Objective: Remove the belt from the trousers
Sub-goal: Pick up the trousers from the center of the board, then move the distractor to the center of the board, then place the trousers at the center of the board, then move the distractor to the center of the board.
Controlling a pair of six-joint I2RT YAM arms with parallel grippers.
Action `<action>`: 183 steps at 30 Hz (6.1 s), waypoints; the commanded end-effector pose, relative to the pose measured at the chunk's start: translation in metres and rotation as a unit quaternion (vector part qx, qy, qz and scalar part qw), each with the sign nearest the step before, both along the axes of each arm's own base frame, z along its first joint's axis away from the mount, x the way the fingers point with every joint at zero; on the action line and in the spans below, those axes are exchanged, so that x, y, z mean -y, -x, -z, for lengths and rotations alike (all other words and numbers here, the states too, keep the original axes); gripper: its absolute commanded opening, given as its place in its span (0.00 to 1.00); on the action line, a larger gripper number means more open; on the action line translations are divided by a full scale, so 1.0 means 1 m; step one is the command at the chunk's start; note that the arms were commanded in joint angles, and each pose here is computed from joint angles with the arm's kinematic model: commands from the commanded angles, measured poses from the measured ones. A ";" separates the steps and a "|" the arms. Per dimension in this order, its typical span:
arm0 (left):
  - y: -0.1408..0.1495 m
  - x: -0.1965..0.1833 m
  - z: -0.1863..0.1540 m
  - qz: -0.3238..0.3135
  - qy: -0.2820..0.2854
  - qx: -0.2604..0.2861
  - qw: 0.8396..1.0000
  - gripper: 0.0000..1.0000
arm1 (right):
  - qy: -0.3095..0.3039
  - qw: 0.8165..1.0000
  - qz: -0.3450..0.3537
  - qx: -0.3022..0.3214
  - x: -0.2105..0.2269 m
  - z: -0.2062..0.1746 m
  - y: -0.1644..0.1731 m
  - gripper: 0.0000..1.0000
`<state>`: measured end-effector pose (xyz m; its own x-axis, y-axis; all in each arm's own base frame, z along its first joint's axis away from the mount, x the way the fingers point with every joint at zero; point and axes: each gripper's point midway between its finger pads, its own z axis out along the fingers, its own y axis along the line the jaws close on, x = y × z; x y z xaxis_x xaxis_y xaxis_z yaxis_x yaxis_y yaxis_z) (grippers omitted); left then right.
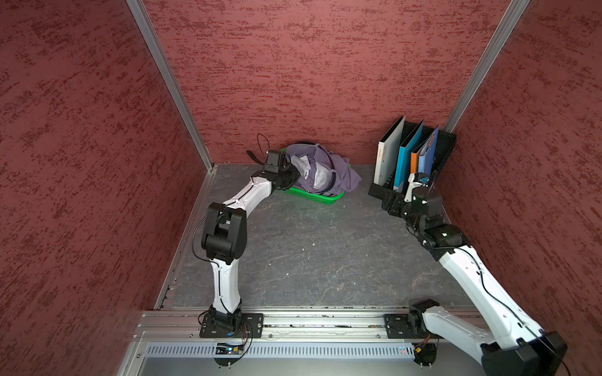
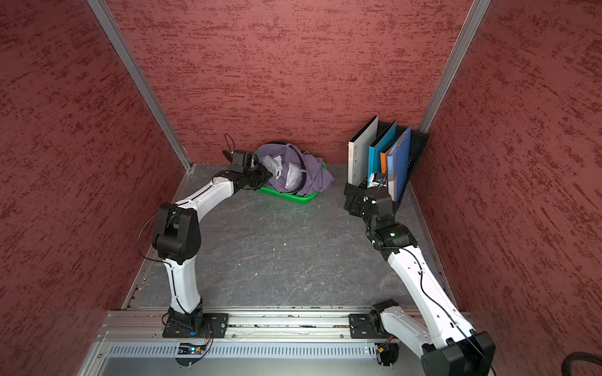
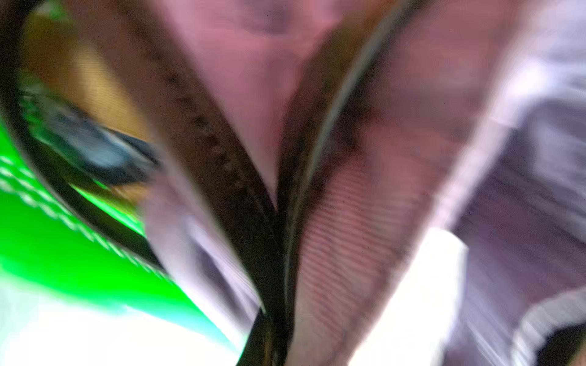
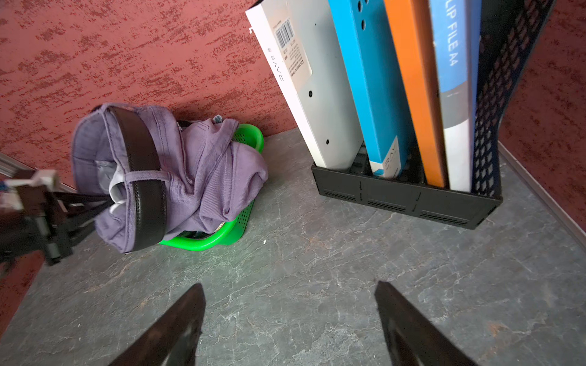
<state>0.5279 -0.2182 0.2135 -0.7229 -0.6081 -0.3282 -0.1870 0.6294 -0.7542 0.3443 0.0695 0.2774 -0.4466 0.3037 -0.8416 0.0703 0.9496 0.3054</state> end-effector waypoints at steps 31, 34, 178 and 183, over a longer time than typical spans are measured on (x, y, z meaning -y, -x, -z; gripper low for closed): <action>0.245 0.010 -0.408 0.142 -0.008 0.423 0.895 0.00 | -0.145 0.973 -0.140 -0.112 -0.076 0.080 -0.036 0.83; 0.235 0.005 -0.393 0.114 -0.012 0.427 0.897 0.00 | -0.270 0.920 -0.261 -0.111 -0.132 0.068 -0.038 0.87; 0.205 -0.238 0.087 -0.300 -0.060 -0.200 0.931 0.88 | 0.011 0.941 -0.271 -0.203 -0.217 0.123 0.015 0.70; 0.187 -0.244 0.081 -0.320 -0.066 -0.169 0.930 0.89 | 0.003 0.937 -0.282 -0.207 -0.216 0.122 0.015 0.70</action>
